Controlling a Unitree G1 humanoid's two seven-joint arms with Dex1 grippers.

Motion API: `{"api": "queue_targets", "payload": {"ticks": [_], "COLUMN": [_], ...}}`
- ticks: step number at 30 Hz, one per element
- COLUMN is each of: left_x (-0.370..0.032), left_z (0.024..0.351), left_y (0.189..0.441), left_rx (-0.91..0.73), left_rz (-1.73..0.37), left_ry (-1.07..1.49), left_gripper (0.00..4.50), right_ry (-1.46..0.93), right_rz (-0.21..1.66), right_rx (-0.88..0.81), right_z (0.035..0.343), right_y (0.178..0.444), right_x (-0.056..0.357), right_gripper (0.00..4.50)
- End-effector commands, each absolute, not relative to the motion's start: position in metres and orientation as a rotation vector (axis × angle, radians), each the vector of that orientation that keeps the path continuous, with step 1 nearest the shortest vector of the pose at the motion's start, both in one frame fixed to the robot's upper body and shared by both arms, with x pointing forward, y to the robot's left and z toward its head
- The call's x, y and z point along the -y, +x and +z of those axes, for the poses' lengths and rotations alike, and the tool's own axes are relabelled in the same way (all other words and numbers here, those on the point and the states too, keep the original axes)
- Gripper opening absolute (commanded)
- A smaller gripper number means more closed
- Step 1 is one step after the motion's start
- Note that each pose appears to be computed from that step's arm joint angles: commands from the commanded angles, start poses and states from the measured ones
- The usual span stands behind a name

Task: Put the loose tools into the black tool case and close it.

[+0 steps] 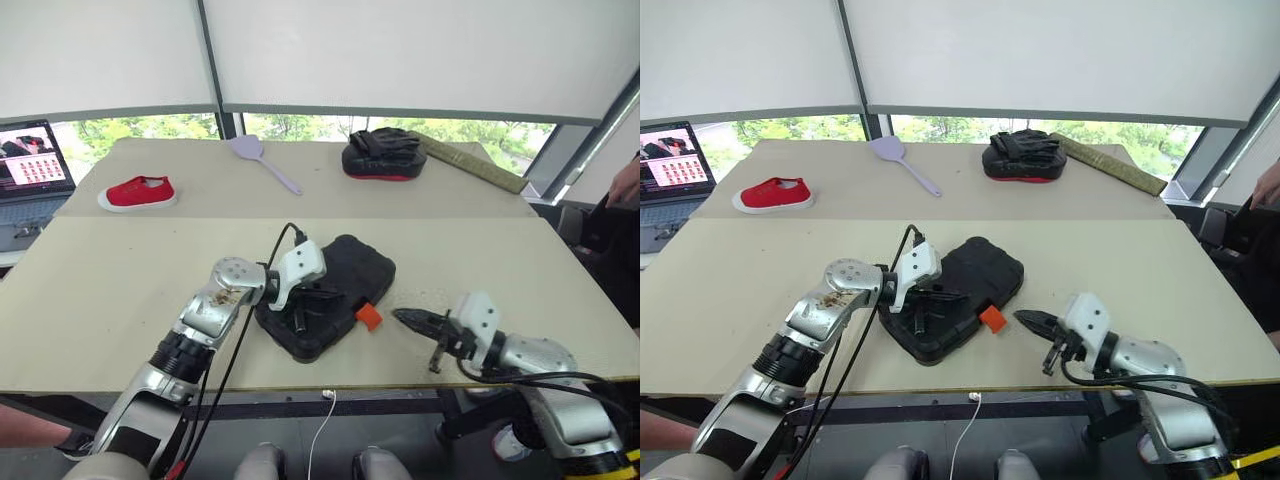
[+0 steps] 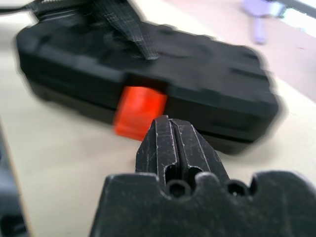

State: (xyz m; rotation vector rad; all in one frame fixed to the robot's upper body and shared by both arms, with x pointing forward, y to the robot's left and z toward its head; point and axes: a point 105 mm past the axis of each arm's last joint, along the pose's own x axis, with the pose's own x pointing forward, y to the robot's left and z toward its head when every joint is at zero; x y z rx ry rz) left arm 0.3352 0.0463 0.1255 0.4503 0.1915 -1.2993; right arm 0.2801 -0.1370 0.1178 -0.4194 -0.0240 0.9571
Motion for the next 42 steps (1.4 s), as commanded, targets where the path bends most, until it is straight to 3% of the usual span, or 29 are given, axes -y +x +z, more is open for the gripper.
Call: {"api": "queue_targets", "payload": {"ticks": [1,10,20,31,42], "left_x": [-0.055,-0.06,-0.056,-0.055,-0.054], "left_z": [0.083,0.087,0.084,0.078,0.074], "left_y": [0.331,0.341,0.341,0.336,0.332], "left_rx": [-0.374,-0.363,-0.359,-0.377,-0.398], "left_rz": [-1.283,-1.24,-1.225,-1.237,-1.258], "left_ry": [0.446,0.442,0.408,0.397,0.399], "left_gripper": [0.05,0.05,0.05,0.05,0.05], "right_ry": [-0.413,-0.385,-0.341,-0.355,-0.332], "right_rz": [0.969,0.966,0.98,1.039,1.018], "right_rx": [0.039,-0.073,0.049,0.084,-0.042], "right_z": [0.115,0.079,0.104,0.13,0.11], "right_y": [0.284,0.296,0.311,0.294,0.283], "right_x": [0.125,0.115,0.102,0.1,0.121], "right_gripper": [0.0,0.0,0.0,0.0,0.0]}}
